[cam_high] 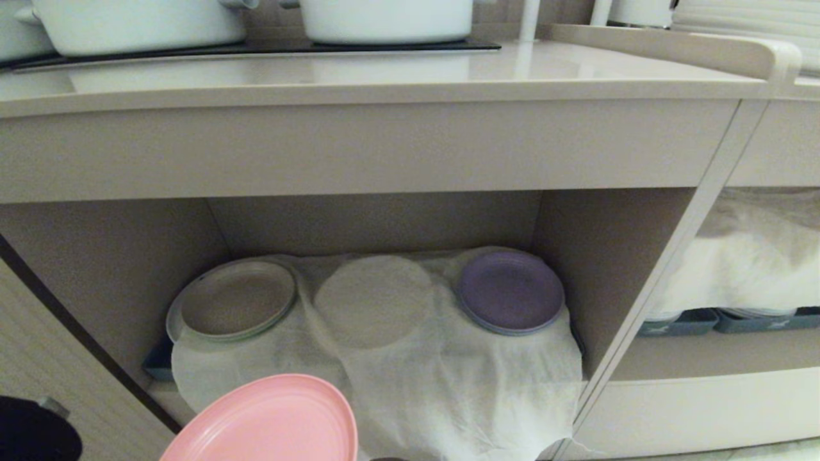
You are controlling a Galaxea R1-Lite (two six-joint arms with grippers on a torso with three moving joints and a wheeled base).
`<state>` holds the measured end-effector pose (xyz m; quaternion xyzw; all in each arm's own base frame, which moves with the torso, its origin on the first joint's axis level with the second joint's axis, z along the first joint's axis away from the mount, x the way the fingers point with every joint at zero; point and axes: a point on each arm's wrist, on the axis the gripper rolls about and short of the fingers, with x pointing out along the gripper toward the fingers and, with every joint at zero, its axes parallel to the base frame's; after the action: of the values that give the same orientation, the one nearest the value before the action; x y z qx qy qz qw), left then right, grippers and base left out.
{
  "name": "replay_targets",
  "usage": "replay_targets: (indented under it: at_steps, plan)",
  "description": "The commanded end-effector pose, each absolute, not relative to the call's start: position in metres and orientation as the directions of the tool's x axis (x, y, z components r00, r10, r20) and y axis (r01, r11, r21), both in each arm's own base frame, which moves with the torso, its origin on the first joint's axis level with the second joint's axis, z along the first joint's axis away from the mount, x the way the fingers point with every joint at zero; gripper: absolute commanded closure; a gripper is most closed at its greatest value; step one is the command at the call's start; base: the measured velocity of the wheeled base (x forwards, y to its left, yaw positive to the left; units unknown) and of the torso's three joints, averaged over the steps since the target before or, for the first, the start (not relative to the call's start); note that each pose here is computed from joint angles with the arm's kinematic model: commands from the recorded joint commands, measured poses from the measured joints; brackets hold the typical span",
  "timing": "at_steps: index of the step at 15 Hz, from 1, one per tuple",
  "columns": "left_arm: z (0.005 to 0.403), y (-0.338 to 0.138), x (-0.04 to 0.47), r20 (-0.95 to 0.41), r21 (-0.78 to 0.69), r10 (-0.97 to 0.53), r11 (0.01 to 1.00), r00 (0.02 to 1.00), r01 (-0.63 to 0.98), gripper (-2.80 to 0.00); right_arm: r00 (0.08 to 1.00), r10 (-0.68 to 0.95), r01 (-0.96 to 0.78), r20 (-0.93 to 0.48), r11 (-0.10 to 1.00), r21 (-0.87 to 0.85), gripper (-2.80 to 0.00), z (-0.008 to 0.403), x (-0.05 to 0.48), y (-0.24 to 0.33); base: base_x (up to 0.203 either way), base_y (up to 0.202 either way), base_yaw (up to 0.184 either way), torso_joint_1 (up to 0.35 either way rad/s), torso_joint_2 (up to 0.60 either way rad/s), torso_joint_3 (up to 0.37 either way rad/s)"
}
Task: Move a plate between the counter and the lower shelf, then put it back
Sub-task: Put the plate
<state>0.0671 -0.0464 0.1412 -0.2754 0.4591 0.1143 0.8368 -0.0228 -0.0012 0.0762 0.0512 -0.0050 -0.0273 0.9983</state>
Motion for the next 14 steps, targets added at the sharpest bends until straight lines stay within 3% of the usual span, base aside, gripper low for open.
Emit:
replay_targets:
  at_steps: [1,14]
  plan:
    - [0.143,-0.039,0.058,-0.82,-0.378,-0.073,0.814,0.568,-0.442,0.0,0.998,-0.055,0.054,0.008,0.993,0.103,0.0,0.076,-0.023,-0.001,0.0,0.0,0.0,0.0,0.0,0.0]
    - [0.151,-0.025,0.04,-0.779,-0.396,-0.129,0.86,0.614,-0.321,0.0,0.998,-0.055,0.054,0.008,0.993,0.103,0.0,0.076,-0.023,-0.001,0.0,0.0,0.0,0.0,0.0,0.0]
